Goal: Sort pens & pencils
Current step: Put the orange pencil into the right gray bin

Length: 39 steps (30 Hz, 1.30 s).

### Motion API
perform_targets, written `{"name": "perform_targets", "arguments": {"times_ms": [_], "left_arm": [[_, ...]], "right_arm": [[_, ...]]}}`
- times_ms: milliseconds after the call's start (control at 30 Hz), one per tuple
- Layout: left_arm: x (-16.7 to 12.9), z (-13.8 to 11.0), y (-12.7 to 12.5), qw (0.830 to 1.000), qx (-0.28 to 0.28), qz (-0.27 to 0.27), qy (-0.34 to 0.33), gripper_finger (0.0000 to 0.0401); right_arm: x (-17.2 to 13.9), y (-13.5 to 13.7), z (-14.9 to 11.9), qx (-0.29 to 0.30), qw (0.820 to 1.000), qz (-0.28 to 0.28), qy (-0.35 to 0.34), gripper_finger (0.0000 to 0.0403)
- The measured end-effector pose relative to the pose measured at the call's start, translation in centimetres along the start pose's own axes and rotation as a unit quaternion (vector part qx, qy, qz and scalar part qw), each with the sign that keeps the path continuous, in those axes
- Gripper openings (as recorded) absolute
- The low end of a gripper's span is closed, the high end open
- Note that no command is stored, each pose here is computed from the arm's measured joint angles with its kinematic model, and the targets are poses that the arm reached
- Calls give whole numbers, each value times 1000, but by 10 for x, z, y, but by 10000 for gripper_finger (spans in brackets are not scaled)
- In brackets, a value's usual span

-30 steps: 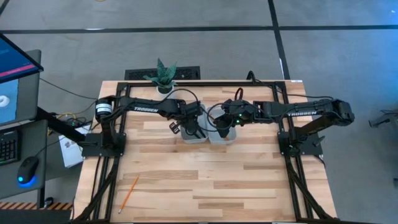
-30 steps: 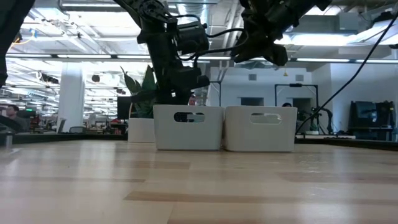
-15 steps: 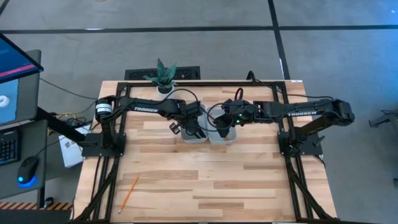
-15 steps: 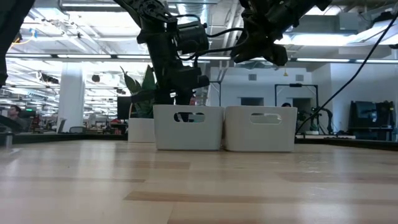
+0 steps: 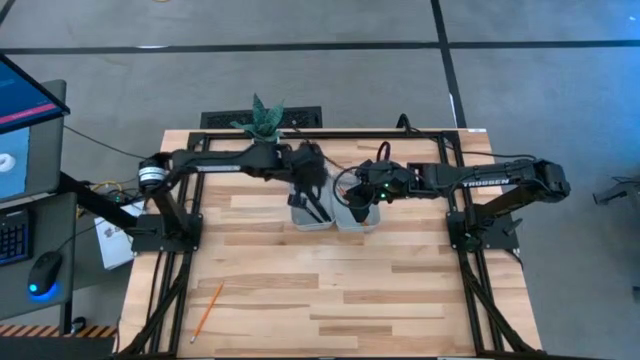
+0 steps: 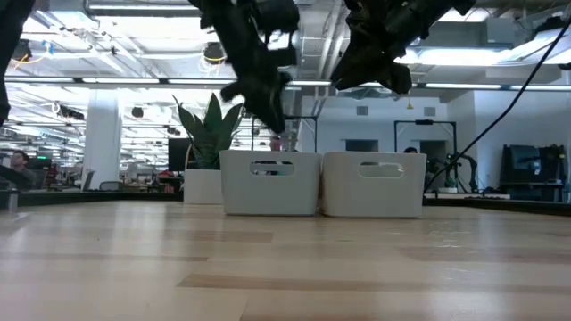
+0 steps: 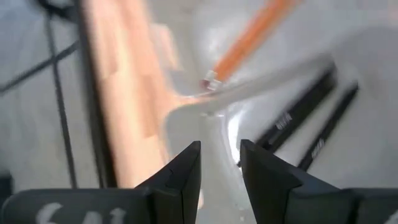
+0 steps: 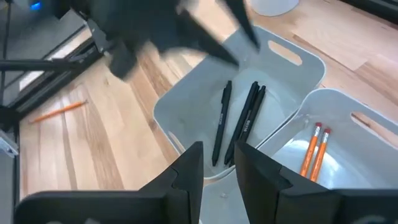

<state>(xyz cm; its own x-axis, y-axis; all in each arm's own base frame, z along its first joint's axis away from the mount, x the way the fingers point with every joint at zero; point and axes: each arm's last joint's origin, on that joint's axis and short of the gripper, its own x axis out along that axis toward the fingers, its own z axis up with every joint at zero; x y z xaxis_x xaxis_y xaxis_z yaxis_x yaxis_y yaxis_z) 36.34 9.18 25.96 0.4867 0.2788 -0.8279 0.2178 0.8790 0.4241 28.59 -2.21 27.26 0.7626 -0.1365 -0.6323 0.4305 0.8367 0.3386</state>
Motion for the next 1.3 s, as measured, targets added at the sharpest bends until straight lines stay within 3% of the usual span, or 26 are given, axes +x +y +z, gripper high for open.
{"name": "perform_targets", "arguments": {"times_ms": [200,400,667,867,1033,1300], "left_arm": [[-41,-10,12,988,-152,12,-13,105],[-84,-19,4,968,-248,-6,-22,105],[-160,-37,-15,926,-374,-4,-60,105],[-207,-51,-41,893,-440,-42,-88,105],[-225,-63,-65,863,-499,-71,-49,105],[-233,-76,-109,821,-563,-54,84,105]], "right_arm": [[0,0,0,-3,1000,0,0,113],[0,0,0,-4,1000,0,2,113],[0,0,0,-30,1000,1,2,113],[0,0,0,-40,999,2,0,113],[0,0,1,-39,999,4,-5,113],[0,1,5,-35,999,10,-20,113]]}}
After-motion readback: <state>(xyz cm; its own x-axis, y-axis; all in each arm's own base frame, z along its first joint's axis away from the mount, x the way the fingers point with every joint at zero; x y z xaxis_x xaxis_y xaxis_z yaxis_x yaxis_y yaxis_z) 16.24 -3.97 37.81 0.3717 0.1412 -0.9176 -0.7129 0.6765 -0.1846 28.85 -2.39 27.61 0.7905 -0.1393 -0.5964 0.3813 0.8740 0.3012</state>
